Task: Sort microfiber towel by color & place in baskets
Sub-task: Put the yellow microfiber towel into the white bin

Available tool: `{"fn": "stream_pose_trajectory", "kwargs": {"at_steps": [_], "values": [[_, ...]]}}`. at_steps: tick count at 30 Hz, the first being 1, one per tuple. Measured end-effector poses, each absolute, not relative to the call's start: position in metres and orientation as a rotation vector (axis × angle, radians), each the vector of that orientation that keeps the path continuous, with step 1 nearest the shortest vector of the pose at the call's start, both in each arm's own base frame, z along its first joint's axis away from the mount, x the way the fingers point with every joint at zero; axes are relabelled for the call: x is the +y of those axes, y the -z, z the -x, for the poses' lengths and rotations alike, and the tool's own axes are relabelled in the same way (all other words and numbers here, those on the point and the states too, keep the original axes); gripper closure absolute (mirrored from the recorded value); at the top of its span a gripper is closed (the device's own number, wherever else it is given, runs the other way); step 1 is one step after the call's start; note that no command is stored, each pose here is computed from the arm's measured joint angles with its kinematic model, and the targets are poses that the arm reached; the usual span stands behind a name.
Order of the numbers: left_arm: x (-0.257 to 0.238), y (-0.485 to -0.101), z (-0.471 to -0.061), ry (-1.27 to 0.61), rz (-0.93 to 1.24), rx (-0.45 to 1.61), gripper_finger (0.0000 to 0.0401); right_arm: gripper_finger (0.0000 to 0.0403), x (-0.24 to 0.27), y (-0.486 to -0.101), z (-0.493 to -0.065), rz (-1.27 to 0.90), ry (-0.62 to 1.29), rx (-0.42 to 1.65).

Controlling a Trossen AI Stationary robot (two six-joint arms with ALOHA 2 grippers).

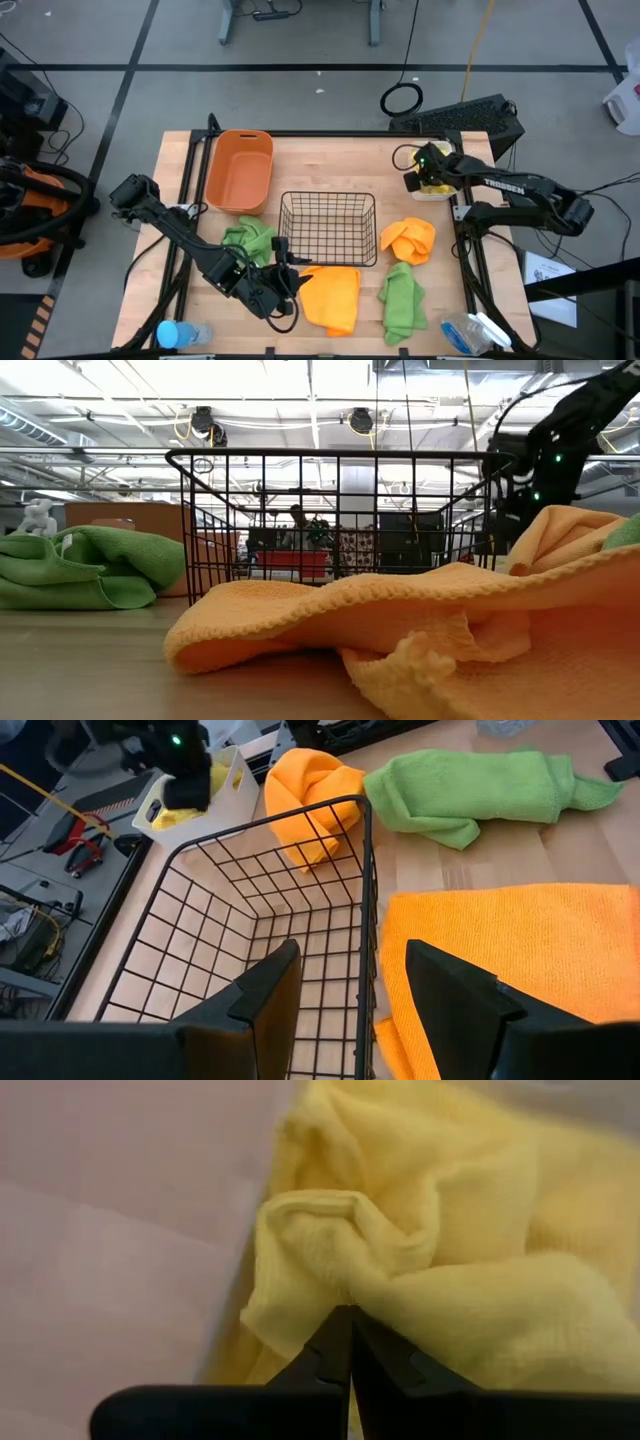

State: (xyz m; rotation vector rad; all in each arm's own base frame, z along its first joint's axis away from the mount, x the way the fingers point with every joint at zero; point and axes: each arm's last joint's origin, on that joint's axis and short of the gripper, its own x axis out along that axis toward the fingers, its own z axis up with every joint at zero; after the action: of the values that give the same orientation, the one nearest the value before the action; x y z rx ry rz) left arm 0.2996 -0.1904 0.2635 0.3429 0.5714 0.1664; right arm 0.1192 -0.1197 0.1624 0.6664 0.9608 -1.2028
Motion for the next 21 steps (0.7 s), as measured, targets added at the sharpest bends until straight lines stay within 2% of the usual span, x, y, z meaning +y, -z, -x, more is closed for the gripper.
{"fn": "stream_pose_trajectory", "kwargs": {"at_steps": [11,21], "values": [[-0.190,-0.264,-0.300,-0.167,-0.340,0.569,0.0212,0.0403,-0.125,-0.142,-0.124,-0.685,1.216,1.037],[-0.190,-0.264,-0.300,-0.167,-0.339,0.569,0.0212,0.0403,-0.123,-0.193,-0.124,-0.689,1.209,0.853]]}}
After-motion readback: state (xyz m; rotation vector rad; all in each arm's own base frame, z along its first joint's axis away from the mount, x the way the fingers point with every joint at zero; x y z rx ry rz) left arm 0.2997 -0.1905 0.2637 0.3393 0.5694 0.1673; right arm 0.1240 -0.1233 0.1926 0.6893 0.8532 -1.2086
